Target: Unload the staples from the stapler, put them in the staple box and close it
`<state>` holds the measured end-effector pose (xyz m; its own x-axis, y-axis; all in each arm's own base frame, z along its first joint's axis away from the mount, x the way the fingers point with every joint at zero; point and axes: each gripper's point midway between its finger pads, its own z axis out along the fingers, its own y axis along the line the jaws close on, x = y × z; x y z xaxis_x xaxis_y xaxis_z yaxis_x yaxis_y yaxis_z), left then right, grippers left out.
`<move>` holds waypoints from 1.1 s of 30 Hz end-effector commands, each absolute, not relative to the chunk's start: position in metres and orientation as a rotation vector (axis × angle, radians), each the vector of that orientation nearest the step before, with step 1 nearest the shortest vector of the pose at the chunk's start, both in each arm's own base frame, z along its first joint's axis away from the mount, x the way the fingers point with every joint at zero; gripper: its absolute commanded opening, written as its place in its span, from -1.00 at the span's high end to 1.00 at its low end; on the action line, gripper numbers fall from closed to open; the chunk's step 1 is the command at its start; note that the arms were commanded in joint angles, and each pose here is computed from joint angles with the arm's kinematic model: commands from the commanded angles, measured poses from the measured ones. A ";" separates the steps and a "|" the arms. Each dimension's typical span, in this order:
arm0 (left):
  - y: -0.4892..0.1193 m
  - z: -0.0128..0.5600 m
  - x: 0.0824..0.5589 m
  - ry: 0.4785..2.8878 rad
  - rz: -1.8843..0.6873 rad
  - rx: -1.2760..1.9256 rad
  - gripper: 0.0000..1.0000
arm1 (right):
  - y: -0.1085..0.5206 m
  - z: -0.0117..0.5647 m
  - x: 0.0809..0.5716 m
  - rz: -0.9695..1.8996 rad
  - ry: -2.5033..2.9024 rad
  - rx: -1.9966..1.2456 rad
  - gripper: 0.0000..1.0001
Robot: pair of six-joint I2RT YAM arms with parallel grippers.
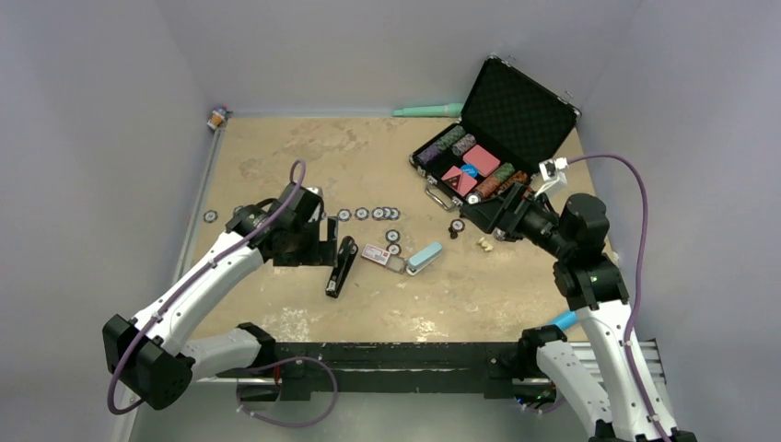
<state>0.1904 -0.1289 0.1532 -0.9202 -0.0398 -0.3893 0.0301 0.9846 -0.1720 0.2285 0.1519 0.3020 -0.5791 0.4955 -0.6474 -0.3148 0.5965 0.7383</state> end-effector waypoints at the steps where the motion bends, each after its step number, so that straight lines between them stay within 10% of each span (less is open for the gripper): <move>1: -0.137 0.146 0.198 2.699 -0.248 0.004 -0.87 | 0.150 0.298 0.222 1.071 1.906 0.096 -0.96; 33: -0.164 0.090 0.229 2.849 0.044 0.310 -0.64 | 0.155 0.270 0.217 1.134 1.975 0.155 -0.97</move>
